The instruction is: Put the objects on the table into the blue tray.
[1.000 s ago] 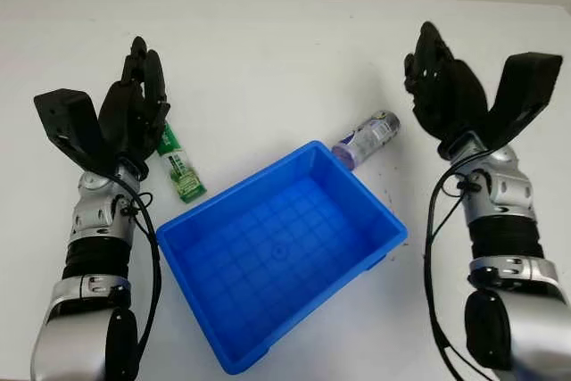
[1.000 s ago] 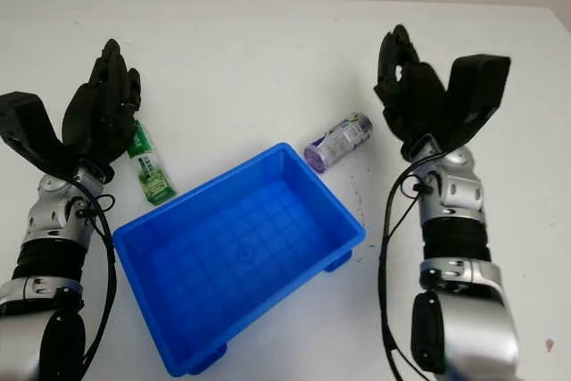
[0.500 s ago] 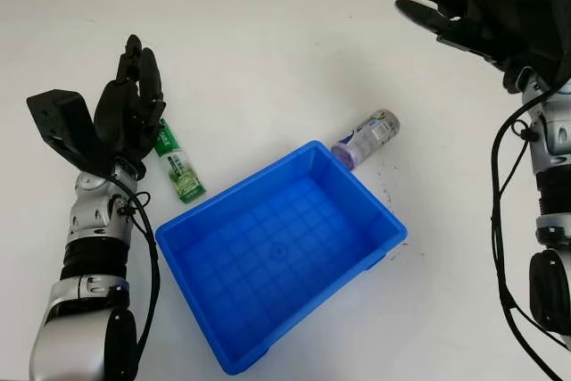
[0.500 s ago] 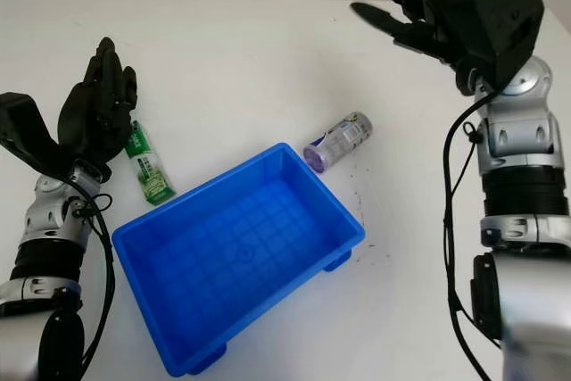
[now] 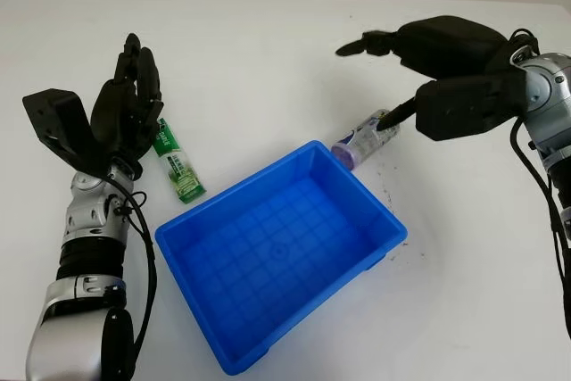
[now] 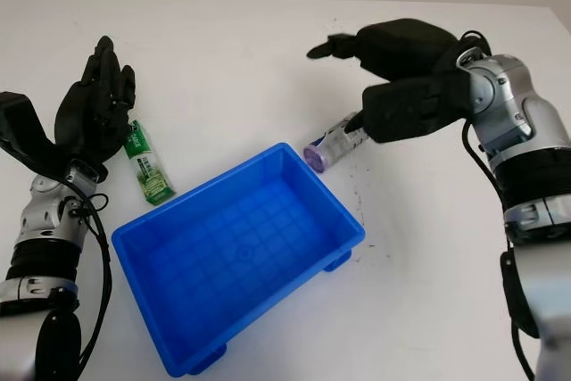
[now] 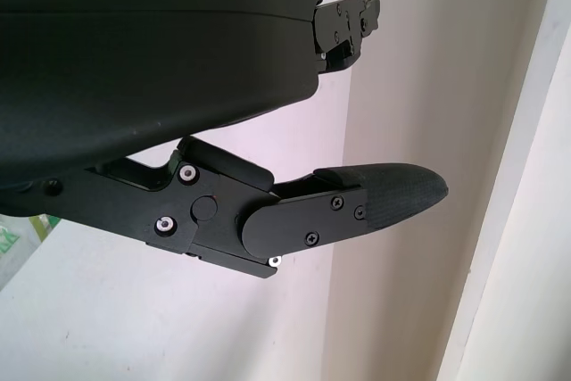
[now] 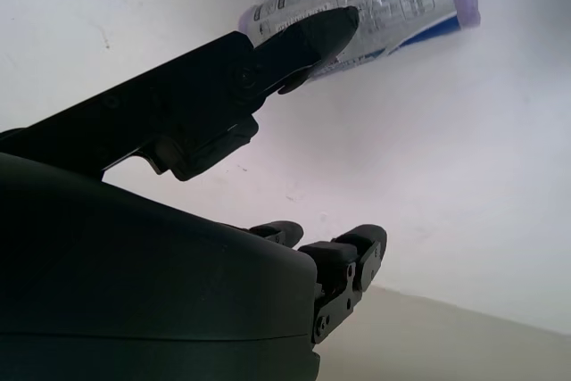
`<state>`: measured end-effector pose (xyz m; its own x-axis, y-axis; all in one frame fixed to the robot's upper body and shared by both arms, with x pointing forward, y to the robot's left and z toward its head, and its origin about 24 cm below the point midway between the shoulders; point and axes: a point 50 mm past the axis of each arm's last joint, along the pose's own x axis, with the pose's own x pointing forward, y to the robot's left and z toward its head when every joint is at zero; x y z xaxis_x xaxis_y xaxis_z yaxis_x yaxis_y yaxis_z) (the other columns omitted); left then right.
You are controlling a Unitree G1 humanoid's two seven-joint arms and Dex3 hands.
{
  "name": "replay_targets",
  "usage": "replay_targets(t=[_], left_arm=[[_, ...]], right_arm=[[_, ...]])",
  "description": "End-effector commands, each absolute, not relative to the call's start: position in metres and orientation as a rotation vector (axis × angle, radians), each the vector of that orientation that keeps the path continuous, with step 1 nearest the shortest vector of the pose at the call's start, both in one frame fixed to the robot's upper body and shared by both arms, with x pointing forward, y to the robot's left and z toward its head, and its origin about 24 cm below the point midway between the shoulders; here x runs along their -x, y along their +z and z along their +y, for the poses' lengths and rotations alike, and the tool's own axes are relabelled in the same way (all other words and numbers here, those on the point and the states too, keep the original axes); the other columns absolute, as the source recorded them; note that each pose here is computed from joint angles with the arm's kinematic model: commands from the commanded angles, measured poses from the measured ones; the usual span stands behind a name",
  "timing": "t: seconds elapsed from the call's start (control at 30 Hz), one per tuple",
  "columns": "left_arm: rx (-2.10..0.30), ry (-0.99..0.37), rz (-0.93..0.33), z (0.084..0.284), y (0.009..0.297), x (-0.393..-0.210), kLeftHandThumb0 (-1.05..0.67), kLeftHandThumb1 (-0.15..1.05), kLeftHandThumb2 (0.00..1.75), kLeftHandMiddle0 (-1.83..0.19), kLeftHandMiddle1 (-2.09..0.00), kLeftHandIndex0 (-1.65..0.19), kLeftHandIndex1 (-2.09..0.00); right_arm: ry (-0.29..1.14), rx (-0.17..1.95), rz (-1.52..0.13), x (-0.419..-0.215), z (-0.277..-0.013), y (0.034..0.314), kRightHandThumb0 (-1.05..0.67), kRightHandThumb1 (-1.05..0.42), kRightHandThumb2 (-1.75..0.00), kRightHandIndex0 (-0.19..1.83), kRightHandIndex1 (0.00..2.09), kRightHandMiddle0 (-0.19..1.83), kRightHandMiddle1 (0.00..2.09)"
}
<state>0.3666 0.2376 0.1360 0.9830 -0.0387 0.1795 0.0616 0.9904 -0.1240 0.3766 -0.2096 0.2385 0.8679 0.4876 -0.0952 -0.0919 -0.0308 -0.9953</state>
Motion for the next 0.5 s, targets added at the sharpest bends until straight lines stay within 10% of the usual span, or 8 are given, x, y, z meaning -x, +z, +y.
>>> replay_targets(t=[0.0, 0.47], left_arm=[[0.121, -0.049, -0.195, 0.239, 0.143, -0.367, -0.72, 1.05, 0.59, 0.19, 0.00, 0.19, 0.00], [0.107, -0.055, -0.189, 0.238, 0.144, -0.369, -0.72, 1.05, 0.58, 0.19, 0.00, 0.19, 0.00]], right_arm=[[0.485, 1.565, -0.317, -0.375, -0.214, 0.237, -0.47, -0.76, -0.05, 0.33, 0.10, 0.36, 0.11], [0.631, 1.576, -0.246, -0.368, -0.214, 0.202, -0.43, -0.78, -0.06, 0.43, 0.12, 0.40, 0.07]])
